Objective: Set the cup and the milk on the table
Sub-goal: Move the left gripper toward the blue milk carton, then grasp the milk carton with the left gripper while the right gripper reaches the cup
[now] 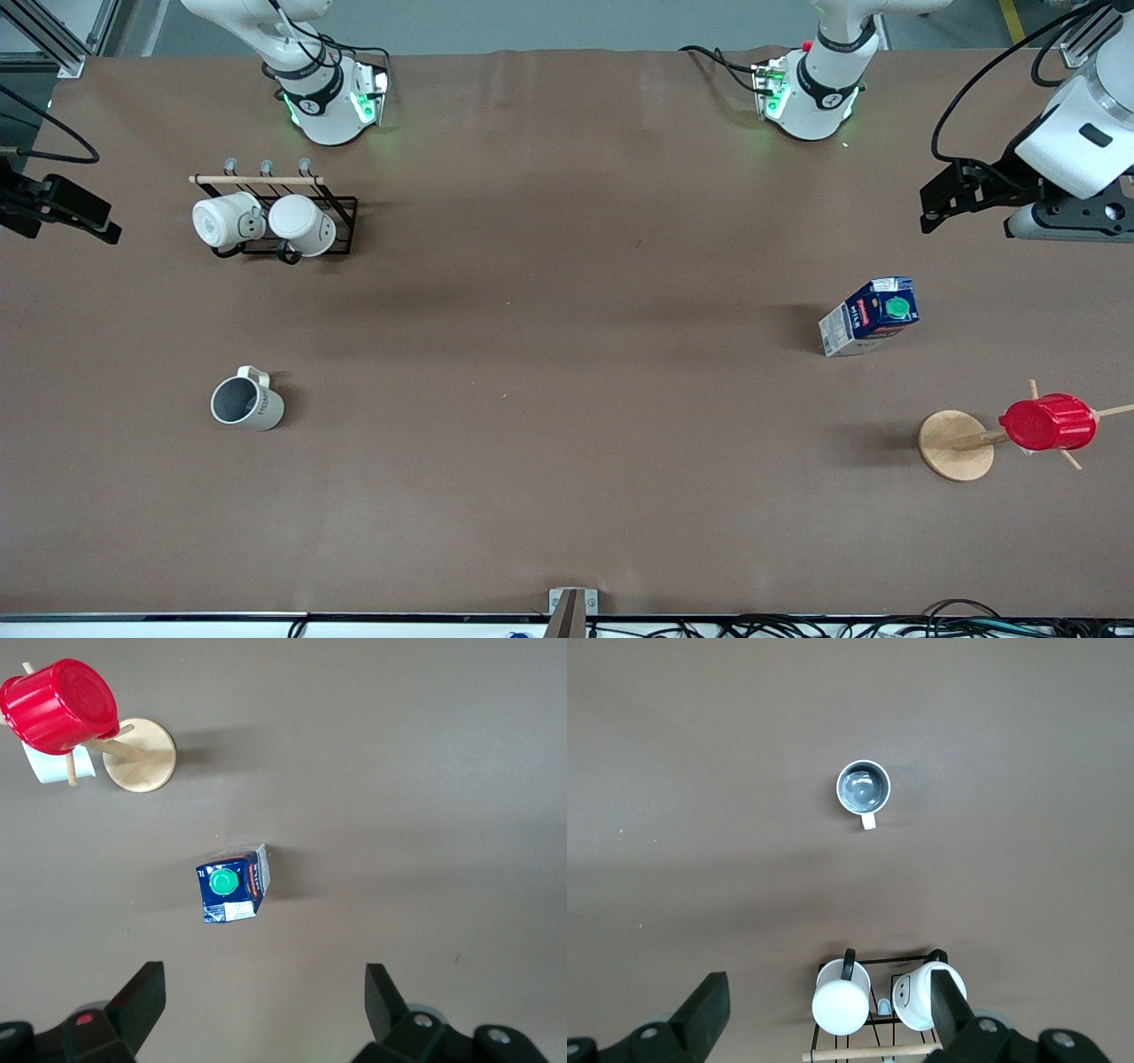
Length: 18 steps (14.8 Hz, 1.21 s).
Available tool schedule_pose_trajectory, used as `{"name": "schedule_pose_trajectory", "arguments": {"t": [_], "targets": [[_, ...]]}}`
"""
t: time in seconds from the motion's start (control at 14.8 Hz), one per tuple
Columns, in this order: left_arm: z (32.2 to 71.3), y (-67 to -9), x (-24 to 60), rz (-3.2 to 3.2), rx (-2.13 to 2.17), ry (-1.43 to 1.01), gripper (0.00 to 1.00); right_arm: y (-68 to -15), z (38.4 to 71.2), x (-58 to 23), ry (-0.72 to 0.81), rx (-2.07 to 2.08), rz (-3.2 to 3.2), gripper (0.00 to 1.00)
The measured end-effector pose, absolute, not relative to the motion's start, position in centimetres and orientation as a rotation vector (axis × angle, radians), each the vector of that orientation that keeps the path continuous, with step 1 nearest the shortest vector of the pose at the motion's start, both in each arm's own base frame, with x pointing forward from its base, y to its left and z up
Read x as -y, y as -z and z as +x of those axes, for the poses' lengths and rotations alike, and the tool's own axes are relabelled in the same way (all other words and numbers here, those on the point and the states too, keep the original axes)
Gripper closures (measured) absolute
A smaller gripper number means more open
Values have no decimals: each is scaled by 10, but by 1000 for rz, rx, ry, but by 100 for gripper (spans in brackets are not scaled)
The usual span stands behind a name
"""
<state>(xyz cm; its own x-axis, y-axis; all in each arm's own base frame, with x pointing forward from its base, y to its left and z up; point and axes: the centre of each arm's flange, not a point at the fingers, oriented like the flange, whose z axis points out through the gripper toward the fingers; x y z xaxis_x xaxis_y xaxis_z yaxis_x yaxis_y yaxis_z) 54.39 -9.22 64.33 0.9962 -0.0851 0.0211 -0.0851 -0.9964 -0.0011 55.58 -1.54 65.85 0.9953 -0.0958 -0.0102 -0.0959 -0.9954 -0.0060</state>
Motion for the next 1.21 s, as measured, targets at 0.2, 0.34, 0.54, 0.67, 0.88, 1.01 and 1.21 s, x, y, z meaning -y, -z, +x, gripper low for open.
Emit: {"name": "schedule_pose_trajectory", "arguments": {"t": [0.2, 0.34, 0.54, 0.67, 0.88, 1.01, 1.21], "targets": [[544, -643, 93, -3138, -136, 33, 0, -659, 556, 15, -16, -150, -3131, 0], [544, -643, 93, -3138, -140, 32, 0, -658, 556, 15, -17, -150, -3132, 0], [545, -641, 94, -3138, -142, 26, 0, -658, 556, 15, -20, -151, -3132, 0], [546, -639, 94, -3138, -142, 21, 0, -658, 555, 16, -21, -151, -3132, 0], [550, -631, 94, -3138, -142, -3, 0, -658, 555, 16, -21, -152, -3132, 0], [558, -617, 94, -3138, -141, -20, 0, -658, 555, 16, -22, -152, -3131, 0], [572, -581, 94, -3137, -137, -31, 0, -656, 557, 19, -24, -160, -3132, 0]]}}
